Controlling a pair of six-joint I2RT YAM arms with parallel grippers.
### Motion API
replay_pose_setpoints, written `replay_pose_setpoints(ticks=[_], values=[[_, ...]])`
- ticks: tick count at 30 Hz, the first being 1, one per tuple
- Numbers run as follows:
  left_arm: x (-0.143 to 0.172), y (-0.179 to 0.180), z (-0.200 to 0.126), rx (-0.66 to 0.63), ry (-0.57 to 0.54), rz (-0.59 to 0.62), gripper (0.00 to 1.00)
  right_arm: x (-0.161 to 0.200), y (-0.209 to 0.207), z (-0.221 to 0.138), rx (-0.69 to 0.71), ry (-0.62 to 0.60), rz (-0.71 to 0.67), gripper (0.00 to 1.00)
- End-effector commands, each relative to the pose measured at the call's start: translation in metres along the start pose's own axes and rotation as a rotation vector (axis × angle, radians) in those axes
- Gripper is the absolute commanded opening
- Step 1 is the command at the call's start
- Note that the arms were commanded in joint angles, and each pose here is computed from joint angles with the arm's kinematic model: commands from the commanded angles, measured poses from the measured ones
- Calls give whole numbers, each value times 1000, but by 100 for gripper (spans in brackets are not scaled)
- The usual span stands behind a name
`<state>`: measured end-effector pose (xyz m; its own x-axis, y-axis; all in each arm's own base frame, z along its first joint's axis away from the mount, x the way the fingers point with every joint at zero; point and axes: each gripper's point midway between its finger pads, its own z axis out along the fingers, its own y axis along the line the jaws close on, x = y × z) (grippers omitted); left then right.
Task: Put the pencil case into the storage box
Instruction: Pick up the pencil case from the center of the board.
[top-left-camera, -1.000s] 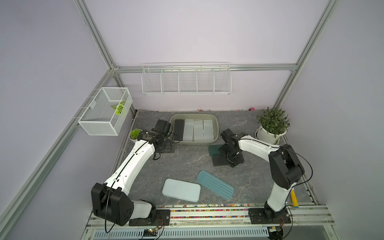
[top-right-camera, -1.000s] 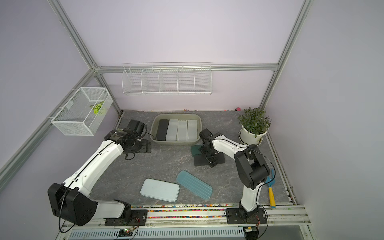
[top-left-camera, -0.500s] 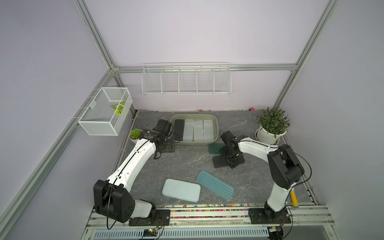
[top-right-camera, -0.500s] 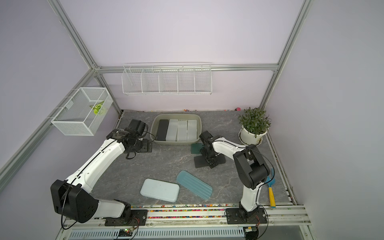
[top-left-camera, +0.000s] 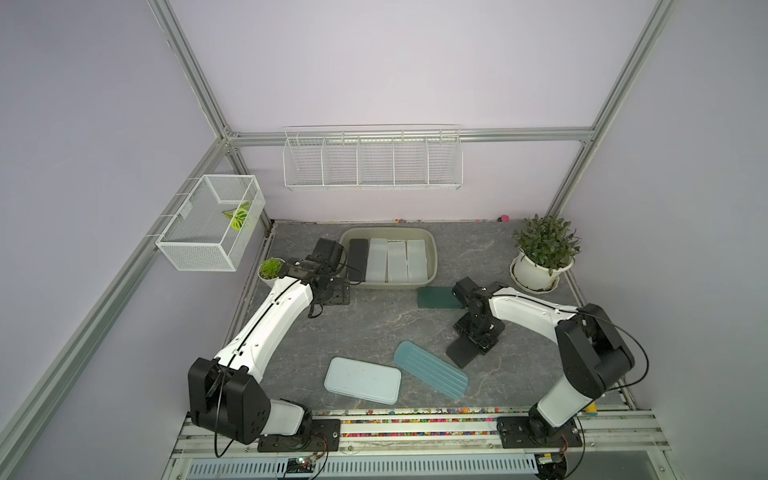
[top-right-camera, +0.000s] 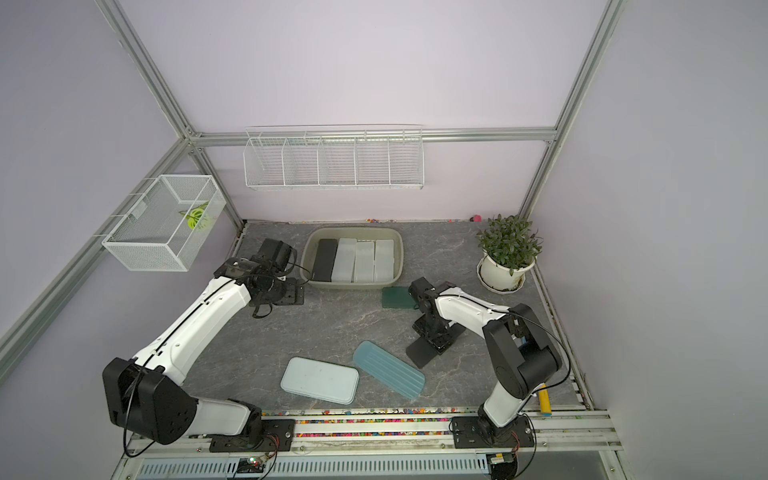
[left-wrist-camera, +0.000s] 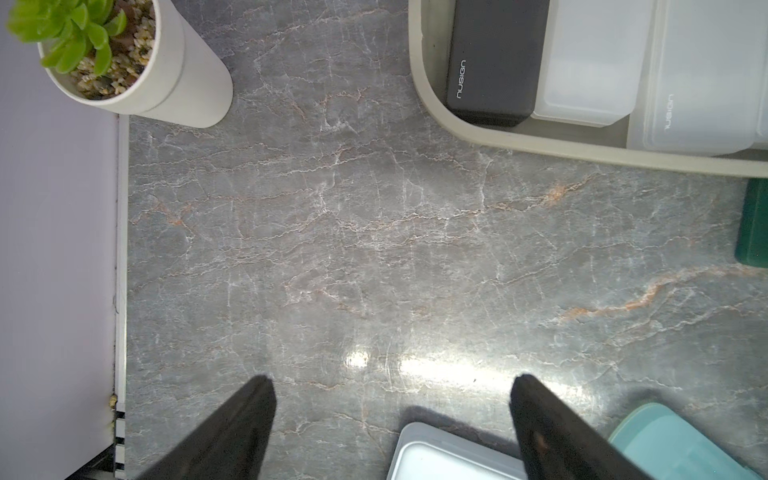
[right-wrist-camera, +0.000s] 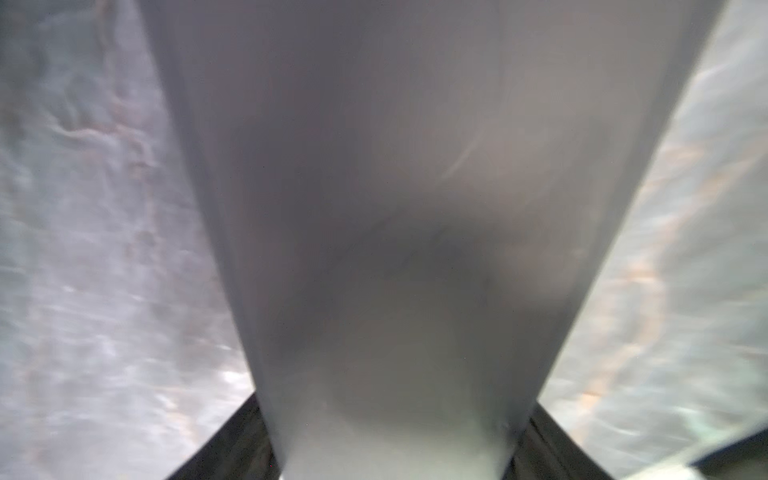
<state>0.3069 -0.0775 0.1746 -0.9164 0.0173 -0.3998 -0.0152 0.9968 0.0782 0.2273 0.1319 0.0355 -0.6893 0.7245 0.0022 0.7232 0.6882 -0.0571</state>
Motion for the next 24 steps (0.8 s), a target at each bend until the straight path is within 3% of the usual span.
replay_pose_setpoints(ticks=[1, 7, 14, 20, 24], values=[[-9, 0, -2, -2, -15, 5, 93, -17, -16, -41, 56, -103, -170, 53], [-14, 0, -1, -3, -21, 4, 93, -35, 10, -103, 39, -202, -466, 49], [-21, 2, -4, -3, -40, -8, 93, -34, 130, -148, -46, -294, -859, 49], [-22, 12, -10, -7, -58, -41, 93, -30, 217, -156, -187, -303, -965, 50], [-21, 16, -11, -9, -59, -55, 93, -34, 257, -152, -282, -357, -955, 50]])
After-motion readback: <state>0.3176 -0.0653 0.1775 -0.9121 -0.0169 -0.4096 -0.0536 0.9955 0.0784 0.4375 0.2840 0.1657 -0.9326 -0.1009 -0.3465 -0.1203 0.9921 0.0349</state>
